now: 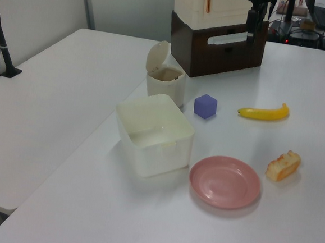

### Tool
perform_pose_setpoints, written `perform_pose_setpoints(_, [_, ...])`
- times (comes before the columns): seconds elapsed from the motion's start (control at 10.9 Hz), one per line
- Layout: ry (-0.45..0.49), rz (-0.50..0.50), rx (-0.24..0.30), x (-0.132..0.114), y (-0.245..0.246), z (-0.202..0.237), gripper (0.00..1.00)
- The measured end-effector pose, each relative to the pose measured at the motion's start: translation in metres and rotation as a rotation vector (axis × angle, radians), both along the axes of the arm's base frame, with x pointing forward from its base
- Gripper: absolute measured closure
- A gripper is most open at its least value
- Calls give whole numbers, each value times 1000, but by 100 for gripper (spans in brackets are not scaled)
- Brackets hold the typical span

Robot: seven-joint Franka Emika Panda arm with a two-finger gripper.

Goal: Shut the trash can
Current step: 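Move the gripper down toward the raised lid of the white trash can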

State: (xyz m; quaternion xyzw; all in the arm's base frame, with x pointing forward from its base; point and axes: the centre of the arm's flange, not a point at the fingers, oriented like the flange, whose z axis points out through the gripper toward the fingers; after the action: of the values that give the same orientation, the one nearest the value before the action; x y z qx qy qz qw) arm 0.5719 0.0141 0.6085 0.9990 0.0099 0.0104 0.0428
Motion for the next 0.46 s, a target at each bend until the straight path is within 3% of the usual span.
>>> perform_pose_setpoints(0.18, [-74, -40, 5, 9, 4, 0, 4])
perform_pose_setpoints(0.28, [-158, -113, -20, 18, 9, -6, 11])
perform_pose_setpoints(0.46, [-379, -289, -186, 40, 37, -42, 46])
